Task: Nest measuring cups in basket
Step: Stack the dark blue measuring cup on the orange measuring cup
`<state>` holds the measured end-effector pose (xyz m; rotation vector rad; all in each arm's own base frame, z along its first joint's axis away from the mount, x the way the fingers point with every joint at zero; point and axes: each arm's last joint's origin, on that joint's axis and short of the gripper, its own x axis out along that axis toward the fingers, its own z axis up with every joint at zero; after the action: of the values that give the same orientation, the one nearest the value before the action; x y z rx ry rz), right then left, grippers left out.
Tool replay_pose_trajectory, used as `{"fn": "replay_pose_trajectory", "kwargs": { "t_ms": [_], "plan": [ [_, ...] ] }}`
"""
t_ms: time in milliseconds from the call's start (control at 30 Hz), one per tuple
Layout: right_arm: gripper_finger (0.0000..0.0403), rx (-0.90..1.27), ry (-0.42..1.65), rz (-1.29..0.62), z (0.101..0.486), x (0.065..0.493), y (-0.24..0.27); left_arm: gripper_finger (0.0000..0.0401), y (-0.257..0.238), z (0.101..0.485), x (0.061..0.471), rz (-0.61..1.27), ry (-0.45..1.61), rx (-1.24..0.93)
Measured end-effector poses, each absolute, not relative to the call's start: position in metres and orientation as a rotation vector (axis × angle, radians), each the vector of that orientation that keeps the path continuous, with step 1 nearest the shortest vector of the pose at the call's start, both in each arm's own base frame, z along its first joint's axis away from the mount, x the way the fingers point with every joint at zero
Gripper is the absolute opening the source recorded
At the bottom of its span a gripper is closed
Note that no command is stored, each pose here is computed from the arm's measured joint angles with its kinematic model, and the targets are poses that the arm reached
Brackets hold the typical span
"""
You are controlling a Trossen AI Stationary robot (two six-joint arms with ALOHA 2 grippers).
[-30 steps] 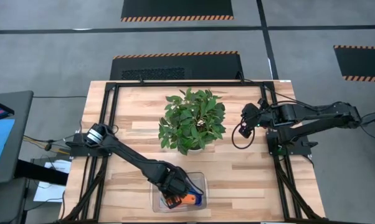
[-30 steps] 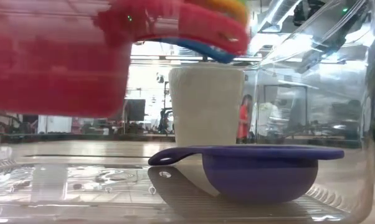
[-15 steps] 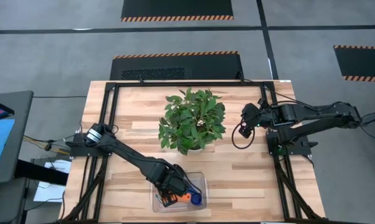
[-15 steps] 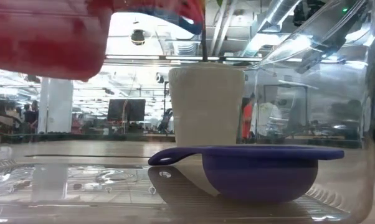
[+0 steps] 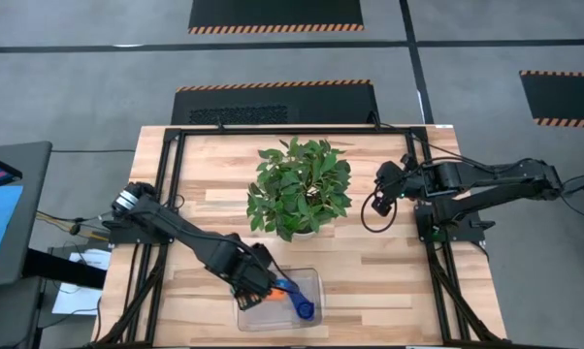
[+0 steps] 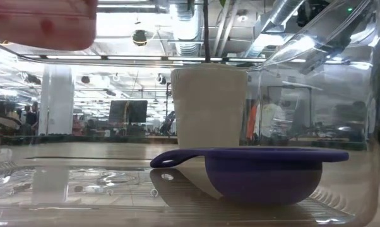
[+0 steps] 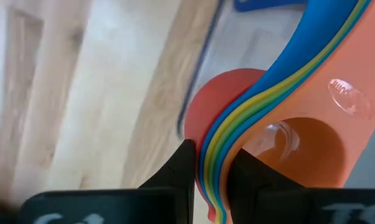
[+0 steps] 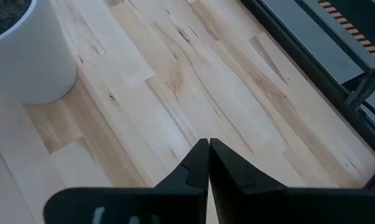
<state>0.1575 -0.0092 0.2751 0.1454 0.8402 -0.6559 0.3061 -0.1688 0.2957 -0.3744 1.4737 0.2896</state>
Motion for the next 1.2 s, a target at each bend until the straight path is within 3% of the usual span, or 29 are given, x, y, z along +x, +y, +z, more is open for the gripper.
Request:
{"fn": "replay_pose_trajectory", "kwargs": {
  "t_ms": [467, 833, 1200],
  "plan": [
    [0.0033, 0.195, 0.798, -0.609, 0.278, 0.162, -0.008, 0.004, -0.093, 0.295, 0.246, 0.347, 1.451, -0.439],
    [0.0033, 0.2, 0.782, -0.606, 0.279, 0.164, -0.008, 0.004, -0.02, 0.228, 0.236, 0.331, 1.43, -0.539],
    [0.0033, 0.199, 0.786, -0.606, 0.278, 0.163, -0.008, 0.0047, -0.004, 0.202, 0.232, 0.359, 1.401, -0.488]
  ]
}}
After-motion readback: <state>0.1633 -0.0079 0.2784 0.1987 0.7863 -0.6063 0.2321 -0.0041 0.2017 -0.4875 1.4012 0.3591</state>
